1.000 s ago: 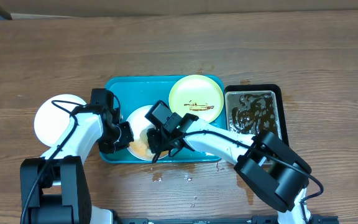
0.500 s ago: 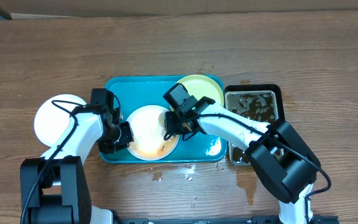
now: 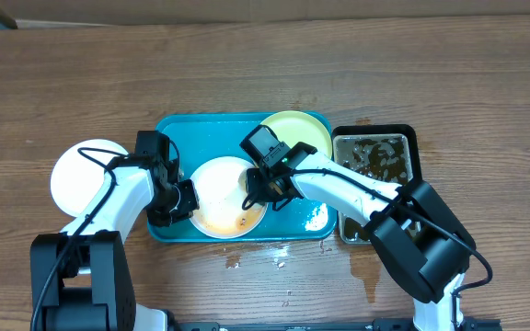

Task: Clean dirty plates on tray and stack at the side
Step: 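Scrub the second white plate with the sponge in the right gripper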

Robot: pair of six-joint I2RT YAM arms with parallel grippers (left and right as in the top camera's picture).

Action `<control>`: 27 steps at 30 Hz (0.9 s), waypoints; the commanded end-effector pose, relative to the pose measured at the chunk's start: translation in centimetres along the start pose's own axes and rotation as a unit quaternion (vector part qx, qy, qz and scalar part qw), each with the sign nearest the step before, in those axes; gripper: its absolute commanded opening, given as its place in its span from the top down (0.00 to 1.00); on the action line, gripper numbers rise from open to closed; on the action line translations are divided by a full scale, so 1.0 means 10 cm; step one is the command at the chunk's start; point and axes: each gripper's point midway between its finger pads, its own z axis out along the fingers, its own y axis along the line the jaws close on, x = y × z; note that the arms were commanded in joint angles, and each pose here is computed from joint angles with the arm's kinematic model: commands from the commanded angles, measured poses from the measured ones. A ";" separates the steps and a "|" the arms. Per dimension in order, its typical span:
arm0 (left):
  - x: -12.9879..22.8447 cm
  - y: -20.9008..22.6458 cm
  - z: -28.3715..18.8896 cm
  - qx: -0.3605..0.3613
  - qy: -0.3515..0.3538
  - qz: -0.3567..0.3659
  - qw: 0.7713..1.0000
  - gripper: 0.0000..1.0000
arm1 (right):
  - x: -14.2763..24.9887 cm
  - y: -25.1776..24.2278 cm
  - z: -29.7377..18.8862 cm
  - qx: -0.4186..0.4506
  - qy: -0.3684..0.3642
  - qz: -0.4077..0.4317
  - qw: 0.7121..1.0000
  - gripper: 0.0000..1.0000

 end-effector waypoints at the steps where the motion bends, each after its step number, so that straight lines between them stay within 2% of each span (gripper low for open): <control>1: 0.08 0.10 0.03 -0.026 0.009 0.008 1.000 0.96 | 0.01 0.14 -0.19 -0.029 0.000 -0.042 0.999 0.96; 8: 0.08 0.10 0.03 -0.026 0.009 0.007 1.000 0.96 | 0.02 0.43 -0.50 -0.083 -0.013 -0.109 0.990 0.96; 23: 0.08 0.10 0.03 -0.026 0.010 0.007 1.000 0.96 | 0.41 0.81 -0.29 -0.094 0.009 -0.167 0.981 0.96; 27: 0.09 0.10 0.03 -0.026 0.011 0.007 1.000 0.96 | 0.38 0.71 -0.10 -0.070 -0.002 -0.164 0.984 0.96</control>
